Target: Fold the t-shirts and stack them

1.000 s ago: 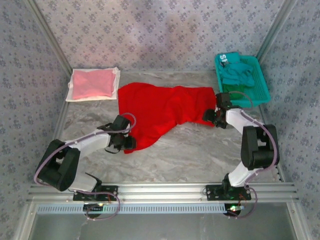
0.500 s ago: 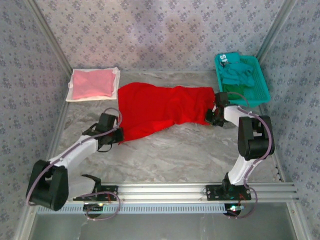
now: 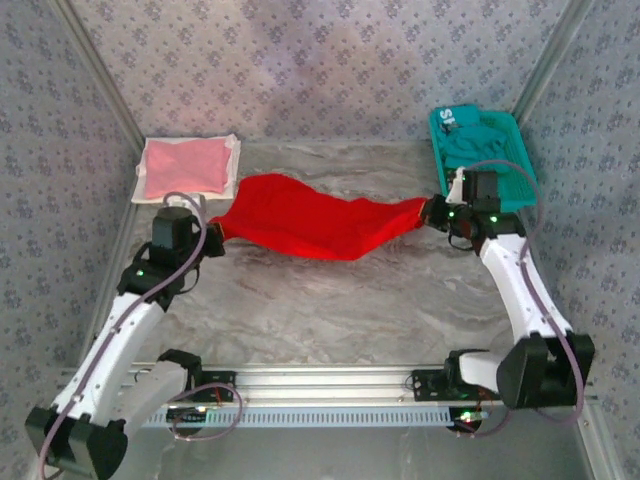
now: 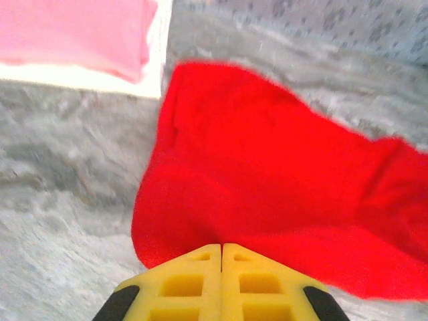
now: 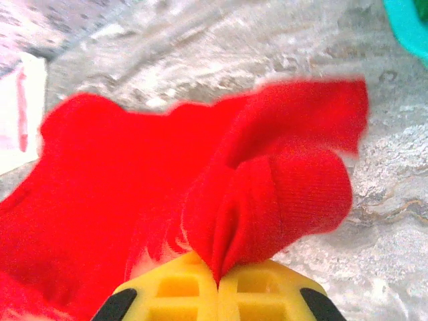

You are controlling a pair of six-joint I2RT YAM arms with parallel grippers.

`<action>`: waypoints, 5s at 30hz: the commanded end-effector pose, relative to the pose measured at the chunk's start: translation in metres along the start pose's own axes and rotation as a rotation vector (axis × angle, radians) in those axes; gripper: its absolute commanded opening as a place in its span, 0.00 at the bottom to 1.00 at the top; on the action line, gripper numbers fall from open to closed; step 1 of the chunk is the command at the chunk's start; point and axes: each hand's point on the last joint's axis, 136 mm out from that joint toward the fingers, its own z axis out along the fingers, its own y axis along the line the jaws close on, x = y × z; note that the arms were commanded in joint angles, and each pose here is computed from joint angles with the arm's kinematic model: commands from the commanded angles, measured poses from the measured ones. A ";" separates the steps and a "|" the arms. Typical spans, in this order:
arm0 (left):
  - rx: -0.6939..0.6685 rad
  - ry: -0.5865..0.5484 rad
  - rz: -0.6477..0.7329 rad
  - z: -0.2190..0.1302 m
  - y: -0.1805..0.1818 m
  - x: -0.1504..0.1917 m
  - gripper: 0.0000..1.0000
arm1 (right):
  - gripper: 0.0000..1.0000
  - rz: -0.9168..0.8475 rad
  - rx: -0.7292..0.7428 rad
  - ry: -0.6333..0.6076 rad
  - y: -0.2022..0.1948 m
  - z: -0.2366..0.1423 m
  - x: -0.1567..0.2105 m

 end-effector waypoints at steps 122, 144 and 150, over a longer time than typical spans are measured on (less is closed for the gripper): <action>-0.213 0.297 -0.212 0.081 0.069 0.050 0.60 | 0.50 -0.148 -0.137 -0.040 0.092 0.119 -0.110; -0.413 0.777 -0.396 0.003 0.054 0.253 0.60 | 0.56 -0.260 0.323 0.411 -0.048 0.153 0.079; -0.404 0.763 -0.395 0.025 0.058 0.261 0.37 | 0.53 -0.249 0.247 0.397 -0.035 0.185 0.072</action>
